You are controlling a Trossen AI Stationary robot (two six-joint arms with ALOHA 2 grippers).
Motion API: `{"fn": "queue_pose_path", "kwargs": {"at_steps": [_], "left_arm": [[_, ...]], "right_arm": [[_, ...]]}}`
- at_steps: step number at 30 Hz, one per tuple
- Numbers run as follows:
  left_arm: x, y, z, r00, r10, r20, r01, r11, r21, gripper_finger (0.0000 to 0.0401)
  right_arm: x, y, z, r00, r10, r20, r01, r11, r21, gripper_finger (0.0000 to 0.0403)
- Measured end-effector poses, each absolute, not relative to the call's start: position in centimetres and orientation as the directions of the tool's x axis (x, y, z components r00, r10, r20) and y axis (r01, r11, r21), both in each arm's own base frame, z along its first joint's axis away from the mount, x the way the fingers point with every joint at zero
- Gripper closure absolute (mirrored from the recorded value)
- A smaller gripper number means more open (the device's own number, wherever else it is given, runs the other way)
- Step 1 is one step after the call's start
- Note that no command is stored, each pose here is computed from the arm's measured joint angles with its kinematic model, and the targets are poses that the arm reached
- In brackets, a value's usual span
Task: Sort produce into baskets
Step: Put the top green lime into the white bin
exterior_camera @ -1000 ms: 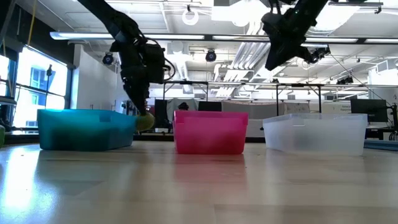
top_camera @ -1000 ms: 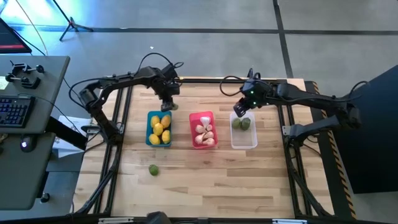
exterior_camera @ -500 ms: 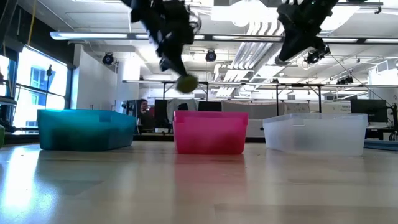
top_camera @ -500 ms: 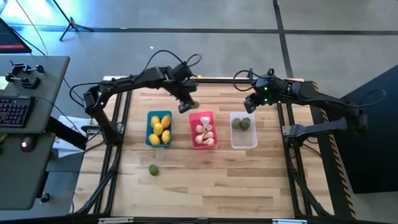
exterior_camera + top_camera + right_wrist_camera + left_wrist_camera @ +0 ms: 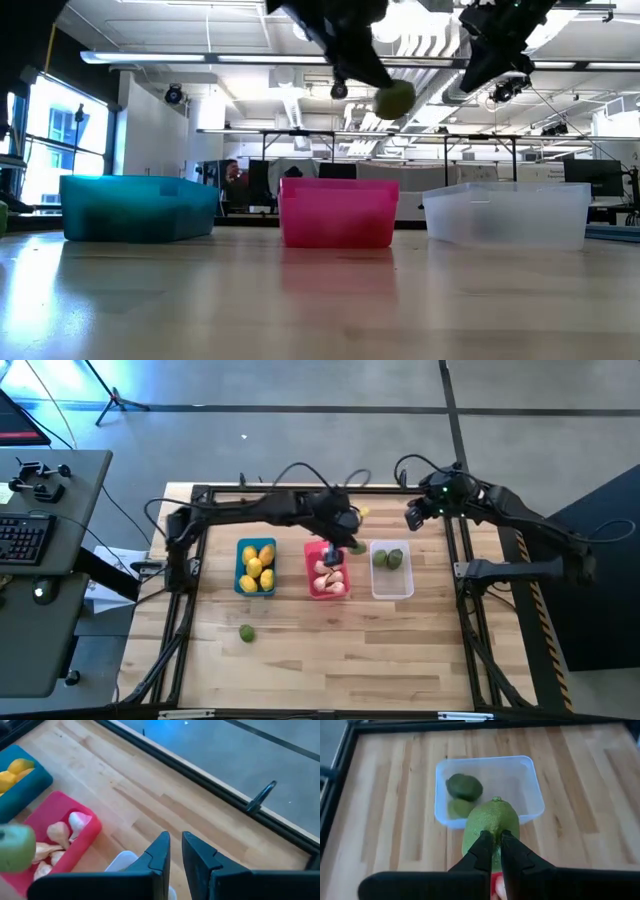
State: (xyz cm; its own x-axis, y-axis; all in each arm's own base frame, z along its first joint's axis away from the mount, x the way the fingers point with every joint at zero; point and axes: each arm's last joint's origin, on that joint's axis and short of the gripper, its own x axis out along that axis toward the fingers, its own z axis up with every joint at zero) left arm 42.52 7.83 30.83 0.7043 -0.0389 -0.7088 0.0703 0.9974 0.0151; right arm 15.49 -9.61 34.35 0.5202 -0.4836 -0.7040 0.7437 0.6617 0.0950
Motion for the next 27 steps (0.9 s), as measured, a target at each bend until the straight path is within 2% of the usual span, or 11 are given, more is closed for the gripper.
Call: {"fn": "queue_pose_path", "kwargs": {"at_steps": [6,13,21,27], "left_arm": [[46.6,7.1,29.5,0.713,-0.053,-0.699,0.138,0.988,0.065,0.0397],[50.5,5.9,28.0,0.749,-0.073,-0.659,0.264,0.944,0.195,0.0397],[52.7,4.6,24.6,0.741,0.005,-0.672,0.396,0.805,0.442,0.0401],[53.9,4.1,22.9,0.771,0.004,-0.637,0.407,0.767,0.496,0.0401]], "right_arm": [[15.0,-10.3,34.4,0.497,-0.51,-0.702,0.771,0.631,0.088,0.0364],[14.4,-11.1,34.4,0.456,-0.551,-0.699,0.811,0.581,0.071,0.0364],[14.0,-11.6,34.4,0.439,-0.566,-0.698,0.825,0.562,0.063,0.0364],[13.8,-11.8,34.4,0.429,-0.575,-0.697,0.834,0.548,0.061,0.0364]]}}
